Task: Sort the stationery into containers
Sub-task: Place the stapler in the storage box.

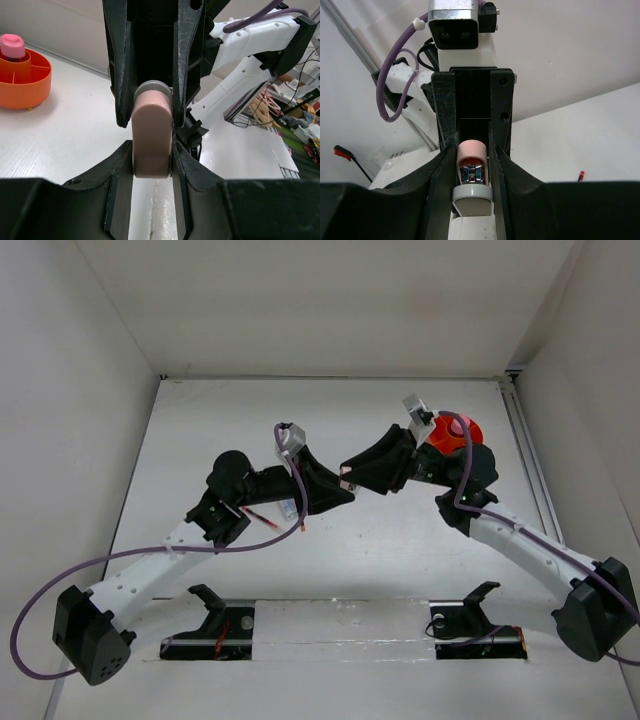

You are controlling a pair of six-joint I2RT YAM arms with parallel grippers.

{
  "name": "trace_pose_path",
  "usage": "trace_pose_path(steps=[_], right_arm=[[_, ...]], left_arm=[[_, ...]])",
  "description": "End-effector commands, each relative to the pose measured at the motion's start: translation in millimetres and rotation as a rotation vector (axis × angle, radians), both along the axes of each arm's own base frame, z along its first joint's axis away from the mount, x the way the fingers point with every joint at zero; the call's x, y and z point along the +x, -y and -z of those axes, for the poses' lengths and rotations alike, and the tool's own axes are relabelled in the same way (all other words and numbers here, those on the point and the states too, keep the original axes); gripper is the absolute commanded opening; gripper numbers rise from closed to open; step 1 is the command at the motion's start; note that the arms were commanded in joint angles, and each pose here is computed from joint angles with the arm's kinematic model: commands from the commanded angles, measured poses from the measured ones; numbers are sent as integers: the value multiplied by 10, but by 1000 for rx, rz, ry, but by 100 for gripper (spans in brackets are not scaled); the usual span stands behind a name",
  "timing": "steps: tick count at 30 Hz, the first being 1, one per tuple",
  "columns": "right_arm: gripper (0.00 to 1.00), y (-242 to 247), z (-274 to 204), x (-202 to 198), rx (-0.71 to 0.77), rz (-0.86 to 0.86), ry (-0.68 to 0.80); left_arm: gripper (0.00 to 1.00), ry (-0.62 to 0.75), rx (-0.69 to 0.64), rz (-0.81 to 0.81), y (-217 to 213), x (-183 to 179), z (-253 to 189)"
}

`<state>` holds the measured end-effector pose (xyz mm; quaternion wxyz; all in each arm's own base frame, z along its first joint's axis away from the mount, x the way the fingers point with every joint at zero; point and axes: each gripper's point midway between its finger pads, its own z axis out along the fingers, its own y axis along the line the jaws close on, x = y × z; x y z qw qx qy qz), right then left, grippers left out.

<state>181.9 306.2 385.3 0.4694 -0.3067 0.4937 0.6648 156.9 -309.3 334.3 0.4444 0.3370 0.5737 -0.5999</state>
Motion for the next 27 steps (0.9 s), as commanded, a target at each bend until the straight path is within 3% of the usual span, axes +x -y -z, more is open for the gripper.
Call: trace_pose_path(steps=[1,3,4,6,7,8,10,17,20,21,23,26,27], right_arm=[[0,8,-269,-85,41,-16,84],[0,-4,-249,-60,25,-7,87],[0,-14,-213,-25,13,6,72],[0,38,-224,25,11,30,79],[0,61,-223,66,10,46,89],[0,114,-206,157,3,75,81],[0,187,-151,283,-10,117,77],[0,569,26,876,-69,256,53],[0,801,-17,1061,-114,281,155],[0,875,-46,1105,-138,307,280],[0,1175,-20,1335,-175,406,326],[0,1579,-21,1693,-223,546,408],[0,1673,-50,1874,-236,560,418]], left_arm=[[2,44,-48,-60,-35,64,-182],[8,41,-44,-96,-54,113,-179],[24,39,-53,-138,-81,166,-236],[45,6,-45,-195,-111,248,-208],[60,-4,-49,-249,-135,340,-232],[89,-9,-48,-267,-158,355,-234],[100,-12,-47,-277,-164,369,-252],[100,-31,-40,-275,-179,346,-261],[100,-104,-20,-330,-205,432,-143],[100,-147,-20,-356,-219,468,-113],[100,-202,-3,-389,-226,526,-109],[100,-317,78,-485,-310,628,43],[100,-379,163,-518,-362,629,248]])
